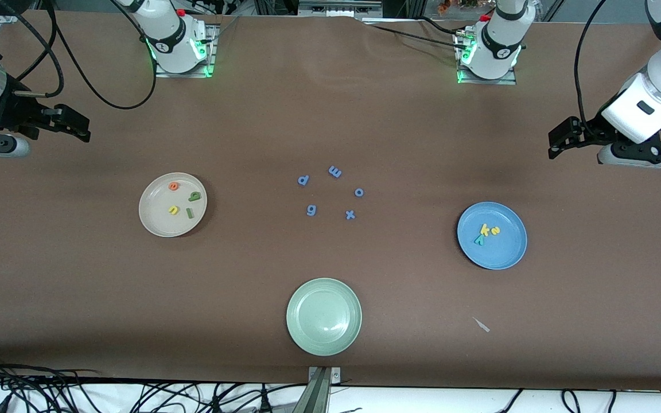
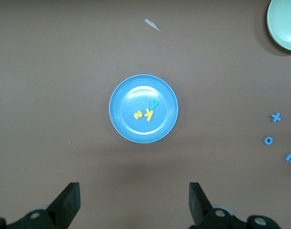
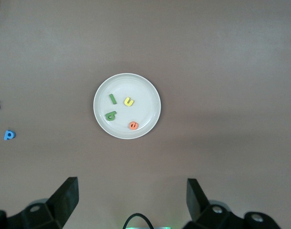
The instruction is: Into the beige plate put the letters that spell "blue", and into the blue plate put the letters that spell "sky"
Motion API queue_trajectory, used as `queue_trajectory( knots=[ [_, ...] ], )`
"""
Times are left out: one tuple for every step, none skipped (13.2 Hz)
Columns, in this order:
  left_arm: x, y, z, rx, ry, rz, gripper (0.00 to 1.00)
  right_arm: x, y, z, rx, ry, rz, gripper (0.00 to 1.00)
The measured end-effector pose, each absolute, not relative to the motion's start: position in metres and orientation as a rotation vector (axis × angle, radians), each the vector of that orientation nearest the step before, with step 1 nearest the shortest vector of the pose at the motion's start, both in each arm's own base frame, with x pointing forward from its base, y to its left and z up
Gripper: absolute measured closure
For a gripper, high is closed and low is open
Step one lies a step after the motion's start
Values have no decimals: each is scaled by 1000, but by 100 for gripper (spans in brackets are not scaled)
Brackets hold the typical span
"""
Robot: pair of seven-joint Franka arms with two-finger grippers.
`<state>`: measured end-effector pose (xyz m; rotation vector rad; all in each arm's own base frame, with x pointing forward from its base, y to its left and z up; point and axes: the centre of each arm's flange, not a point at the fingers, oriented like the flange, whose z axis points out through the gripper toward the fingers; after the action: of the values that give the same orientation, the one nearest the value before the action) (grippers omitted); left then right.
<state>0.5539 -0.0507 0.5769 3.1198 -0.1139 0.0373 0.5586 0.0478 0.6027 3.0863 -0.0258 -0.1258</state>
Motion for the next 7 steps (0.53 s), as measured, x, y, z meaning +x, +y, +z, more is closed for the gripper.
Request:
queue_trajectory(
  knots=[
    [554, -51, 577, 3120, -114, 38, 0, 559, 48, 603, 3086, -26, -126, 0],
    [554, -51, 577, 3120, -114, 38, 0, 559, 48, 602, 3087, -26, -128, 0],
    [554, -51, 577, 3120, -115, 38, 0, 558, 48, 602, 3091, -26, -133, 0],
    [554, -52, 577, 3120, -116, 38, 0, 558, 49, 601, 3101, -26, -141, 0],
    [554, -52, 577, 3120, -117, 38, 0, 558, 50, 601, 3111, -26, -143, 0],
    [554, -52, 577, 3120, -117, 37, 0, 558, 50, 601, 3115, -28, -144, 0],
    [554, -52, 577, 3120, -117, 37, 0, 558, 50, 601, 3116, -30, -144, 0]
  ],
)
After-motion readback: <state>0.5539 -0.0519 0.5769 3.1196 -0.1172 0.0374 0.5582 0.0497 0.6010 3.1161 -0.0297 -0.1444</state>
